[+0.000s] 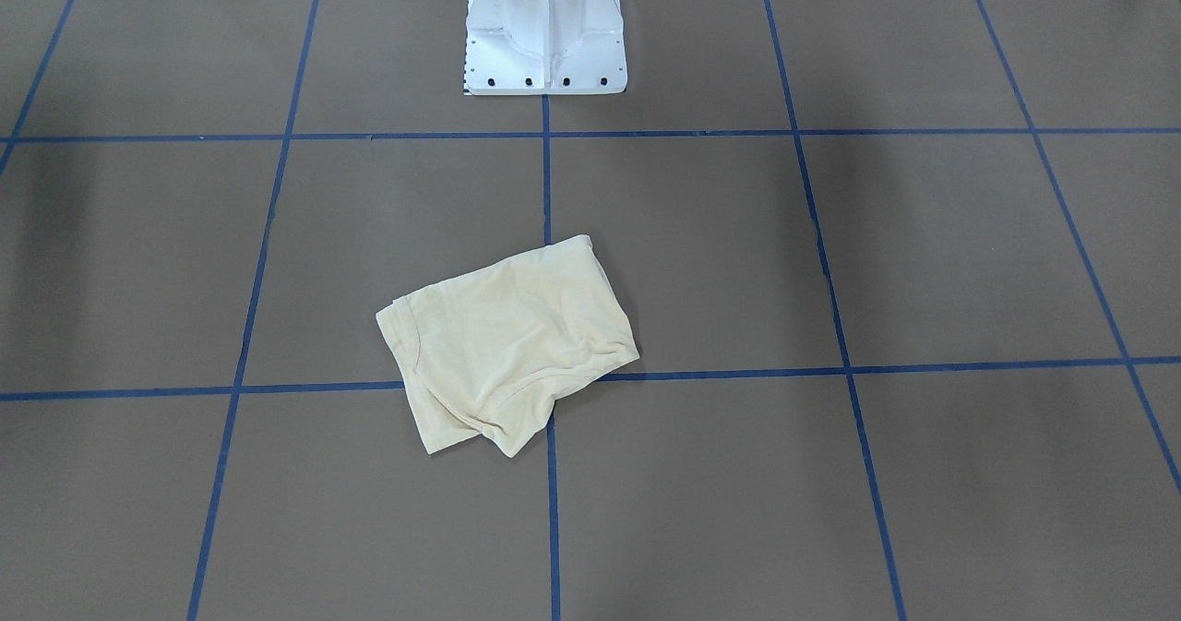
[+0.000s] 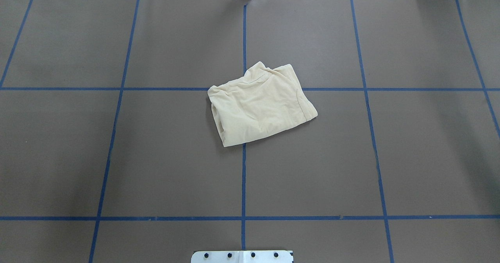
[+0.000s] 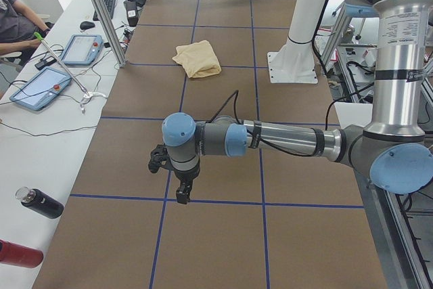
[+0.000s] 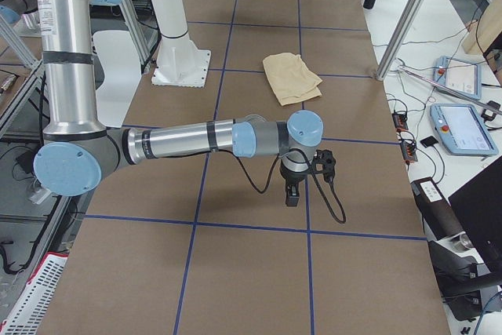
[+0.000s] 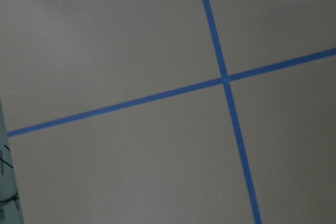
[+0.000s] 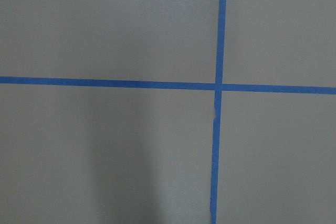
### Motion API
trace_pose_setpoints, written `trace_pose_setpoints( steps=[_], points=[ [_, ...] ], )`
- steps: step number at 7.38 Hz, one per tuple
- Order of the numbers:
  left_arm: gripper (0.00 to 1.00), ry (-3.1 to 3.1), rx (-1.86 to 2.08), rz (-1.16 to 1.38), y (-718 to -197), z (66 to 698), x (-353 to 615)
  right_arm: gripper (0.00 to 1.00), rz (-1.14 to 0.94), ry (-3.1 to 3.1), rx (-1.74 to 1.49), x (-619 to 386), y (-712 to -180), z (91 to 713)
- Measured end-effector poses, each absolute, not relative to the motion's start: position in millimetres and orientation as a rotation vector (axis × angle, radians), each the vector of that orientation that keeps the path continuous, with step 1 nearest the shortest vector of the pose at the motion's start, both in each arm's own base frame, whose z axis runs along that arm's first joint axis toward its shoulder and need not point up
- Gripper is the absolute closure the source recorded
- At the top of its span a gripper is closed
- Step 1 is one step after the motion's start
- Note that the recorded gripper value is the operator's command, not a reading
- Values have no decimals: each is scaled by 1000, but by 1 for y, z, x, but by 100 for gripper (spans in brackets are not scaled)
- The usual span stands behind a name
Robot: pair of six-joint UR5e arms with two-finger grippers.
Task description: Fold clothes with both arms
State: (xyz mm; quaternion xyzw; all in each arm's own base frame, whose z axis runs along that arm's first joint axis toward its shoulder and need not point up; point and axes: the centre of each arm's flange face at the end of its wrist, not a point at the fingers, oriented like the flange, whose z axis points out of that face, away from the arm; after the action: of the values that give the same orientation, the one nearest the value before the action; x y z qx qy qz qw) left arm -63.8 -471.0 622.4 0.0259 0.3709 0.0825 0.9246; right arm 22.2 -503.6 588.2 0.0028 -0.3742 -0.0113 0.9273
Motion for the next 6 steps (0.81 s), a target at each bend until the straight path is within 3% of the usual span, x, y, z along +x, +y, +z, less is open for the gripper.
trace_pose_setpoints(
  steps=[6],
  points=[
    [0, 780, 42, 97, -466, 630, -61, 0, 18, -749, -49, 33, -475, 622]
  ],
)
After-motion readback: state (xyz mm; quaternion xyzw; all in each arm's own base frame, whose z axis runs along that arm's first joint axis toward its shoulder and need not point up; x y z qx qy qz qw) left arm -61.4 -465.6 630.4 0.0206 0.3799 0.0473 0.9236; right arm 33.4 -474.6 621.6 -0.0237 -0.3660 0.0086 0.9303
